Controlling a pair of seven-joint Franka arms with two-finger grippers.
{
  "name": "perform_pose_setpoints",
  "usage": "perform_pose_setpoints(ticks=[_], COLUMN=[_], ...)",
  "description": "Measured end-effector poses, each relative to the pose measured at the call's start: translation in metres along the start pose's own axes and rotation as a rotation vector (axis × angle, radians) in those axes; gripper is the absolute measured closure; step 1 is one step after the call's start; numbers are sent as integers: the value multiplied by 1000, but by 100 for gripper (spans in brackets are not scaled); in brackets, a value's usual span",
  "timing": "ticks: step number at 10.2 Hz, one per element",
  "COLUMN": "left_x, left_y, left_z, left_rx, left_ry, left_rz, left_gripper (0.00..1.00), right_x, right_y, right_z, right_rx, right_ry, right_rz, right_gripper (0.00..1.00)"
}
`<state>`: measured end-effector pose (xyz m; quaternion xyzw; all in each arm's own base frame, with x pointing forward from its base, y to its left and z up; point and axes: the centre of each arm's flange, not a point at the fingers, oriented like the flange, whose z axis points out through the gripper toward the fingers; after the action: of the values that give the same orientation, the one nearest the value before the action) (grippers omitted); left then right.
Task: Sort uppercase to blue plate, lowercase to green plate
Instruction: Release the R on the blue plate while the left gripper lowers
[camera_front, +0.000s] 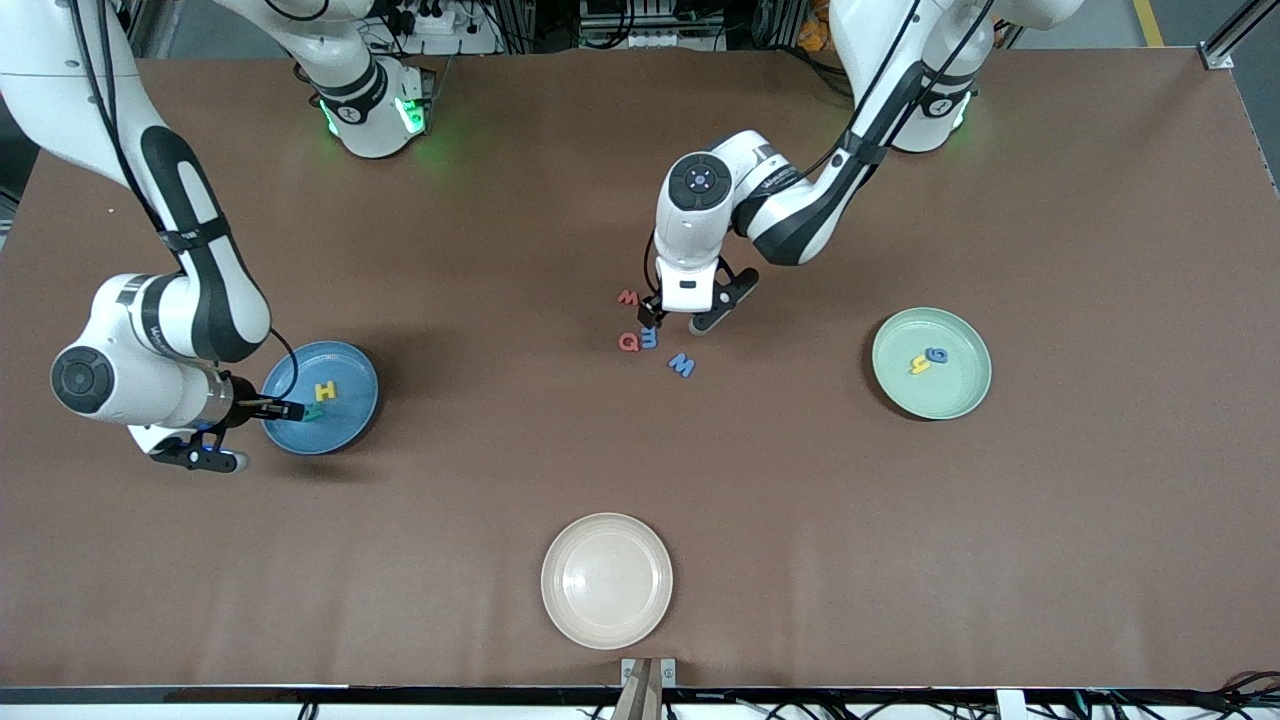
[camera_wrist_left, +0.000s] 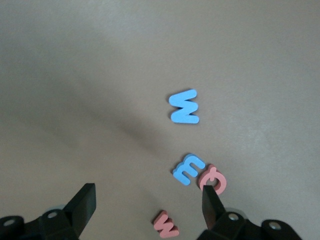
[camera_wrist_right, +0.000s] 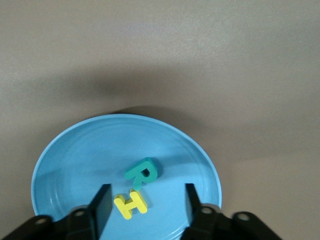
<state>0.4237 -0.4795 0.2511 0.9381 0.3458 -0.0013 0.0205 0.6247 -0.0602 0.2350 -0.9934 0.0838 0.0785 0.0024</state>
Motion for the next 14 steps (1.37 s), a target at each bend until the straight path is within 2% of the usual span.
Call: perform_pose_setpoints(ticks=[2,4,5,6,9,11,14], left_x=[-7,-25,-32,-35,-32,-29,-27], left_y=[-1,-3,-2,2,15,18,17], left_z=[21,50,58,60,49,46,57], left_rx=[15,36,40,35,6,-1,15], left_ry=[80,82,76,74,78,81,76], left_rz=[130,227,246,256,253,272,318], left_gripper=[8,9,19,24,34,33,33], right_x=[4,4,0,-6,-27,-33,-46], right_y=[-1,-5,-9,-19,-41,-43,-47], right_z=[-14,-48,-69,-92,-142,-161,-198], right_rx=[2,4,3,1,5,31,34], right_ry=[27,55,65,76,90,101,144], right_rz=[-1,-7,-15,-31,-62,-53,-62], right_gripper=[26,27,28,29,32,32,32])
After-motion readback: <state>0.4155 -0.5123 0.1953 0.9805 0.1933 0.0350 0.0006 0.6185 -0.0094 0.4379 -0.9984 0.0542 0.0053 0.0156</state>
